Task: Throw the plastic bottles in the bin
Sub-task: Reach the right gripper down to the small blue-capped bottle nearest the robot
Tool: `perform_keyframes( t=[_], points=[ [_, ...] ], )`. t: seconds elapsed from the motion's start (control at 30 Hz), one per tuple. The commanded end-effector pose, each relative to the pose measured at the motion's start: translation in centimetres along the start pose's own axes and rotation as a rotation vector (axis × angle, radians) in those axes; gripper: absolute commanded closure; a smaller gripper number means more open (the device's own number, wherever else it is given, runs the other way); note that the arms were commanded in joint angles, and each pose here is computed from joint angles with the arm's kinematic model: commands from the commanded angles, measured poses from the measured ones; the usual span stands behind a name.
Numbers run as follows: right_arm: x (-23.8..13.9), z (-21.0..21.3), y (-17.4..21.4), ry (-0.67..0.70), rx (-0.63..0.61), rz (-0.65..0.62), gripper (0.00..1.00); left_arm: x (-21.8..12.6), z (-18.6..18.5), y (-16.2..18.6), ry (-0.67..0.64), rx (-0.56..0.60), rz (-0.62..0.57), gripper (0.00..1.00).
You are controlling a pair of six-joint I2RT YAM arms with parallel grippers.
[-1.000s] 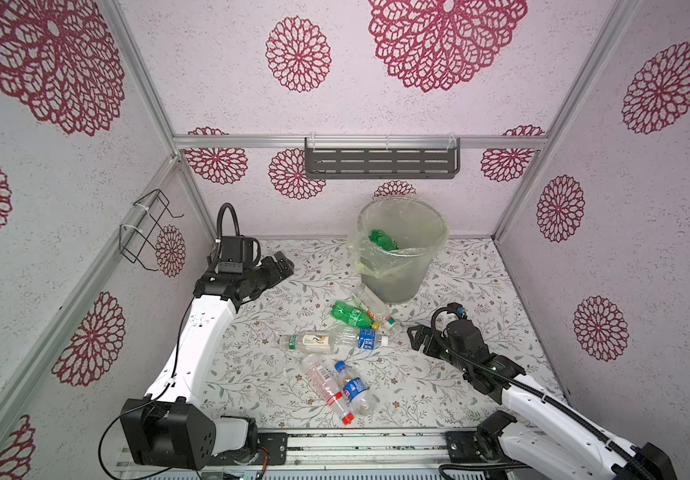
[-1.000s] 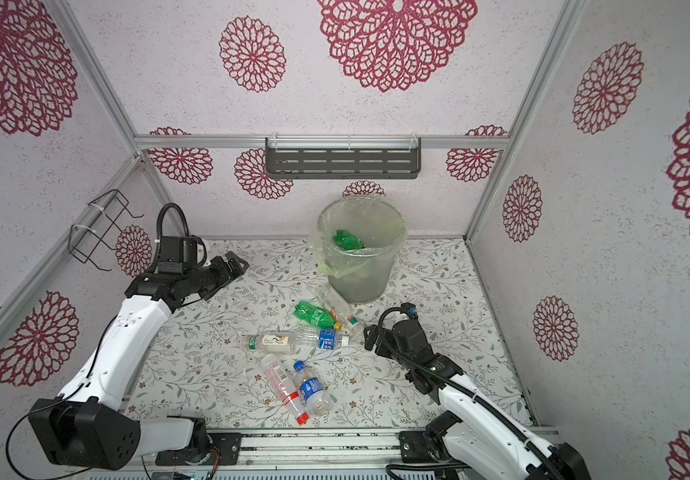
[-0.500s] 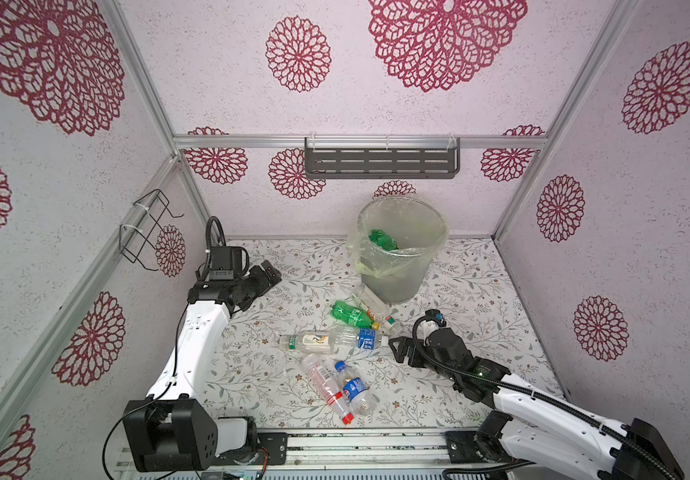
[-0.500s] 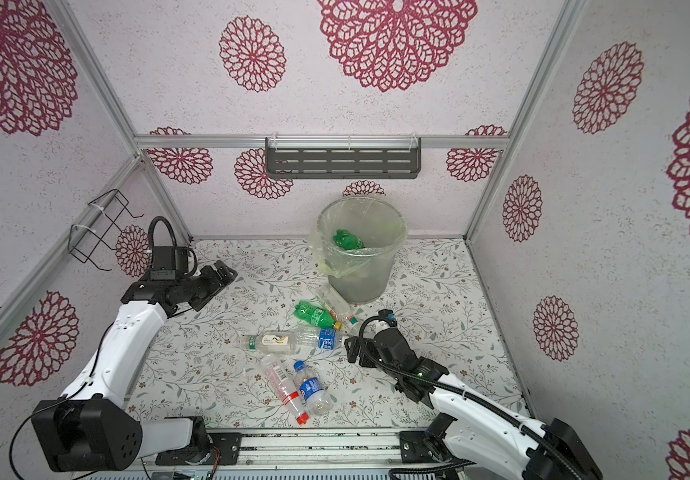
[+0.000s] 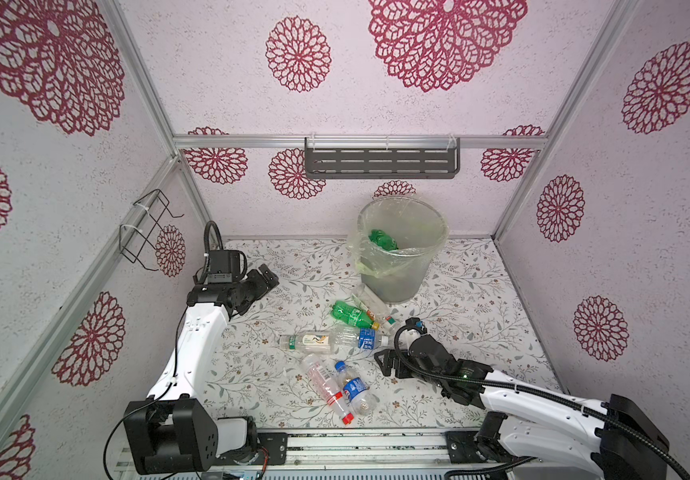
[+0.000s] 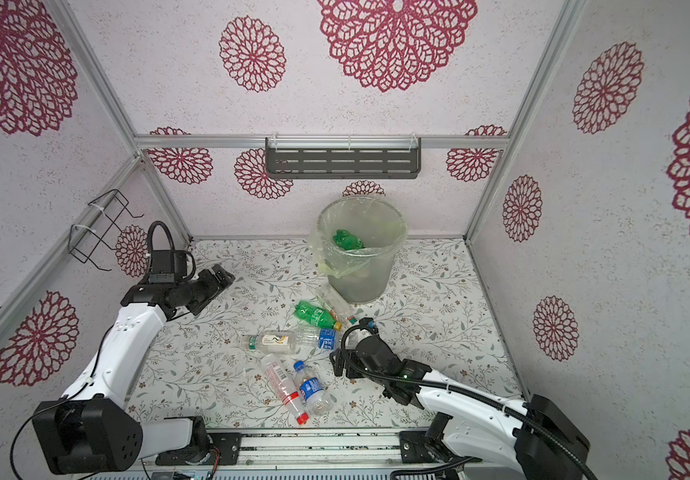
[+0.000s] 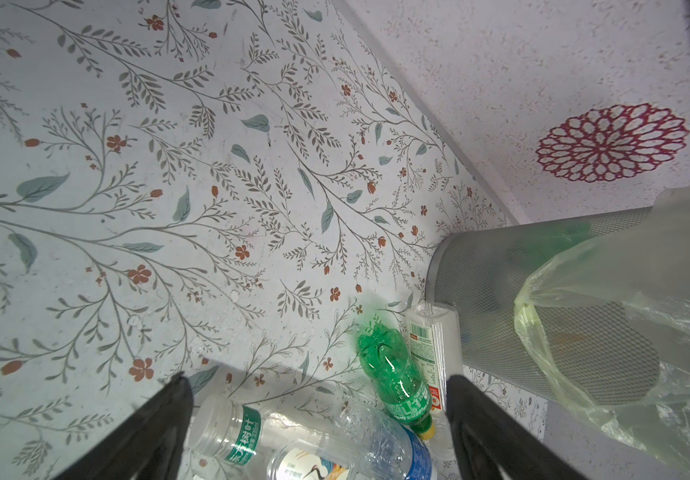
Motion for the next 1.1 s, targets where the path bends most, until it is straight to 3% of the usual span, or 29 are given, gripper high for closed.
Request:
perform_keyframes(
  t=[0.0,0.33,1.07],
  points=[
    [-0.1,2.1,-1.5,-0.038,0.007,-0.034,0.01,-0.7,0.0,-0.6,0.014,-0.009,-0.043,0.03],
    [1.4,6.0,-0.5,-0.091,-0.086,0.053,0.01,-1.0,0.8,-1.0,-0.016,-0.015,-0.073,0.03],
    [3.5,9.8,2.8,-0.074,-0.249,0.165,0.01,-1.1,1.6,-1.4,-0.022,-0.032,-0.069,0.03]
  ],
)
Point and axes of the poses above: each gripper's point midway between its finger pads, its own x axis out along the fingers, its own z axis along the line the jaws close on, y = z × x, the point moved 4 cm from there along -x, back along the fingers, and after that the axes turned 14 degrees about -x, right-handed, at the moved point
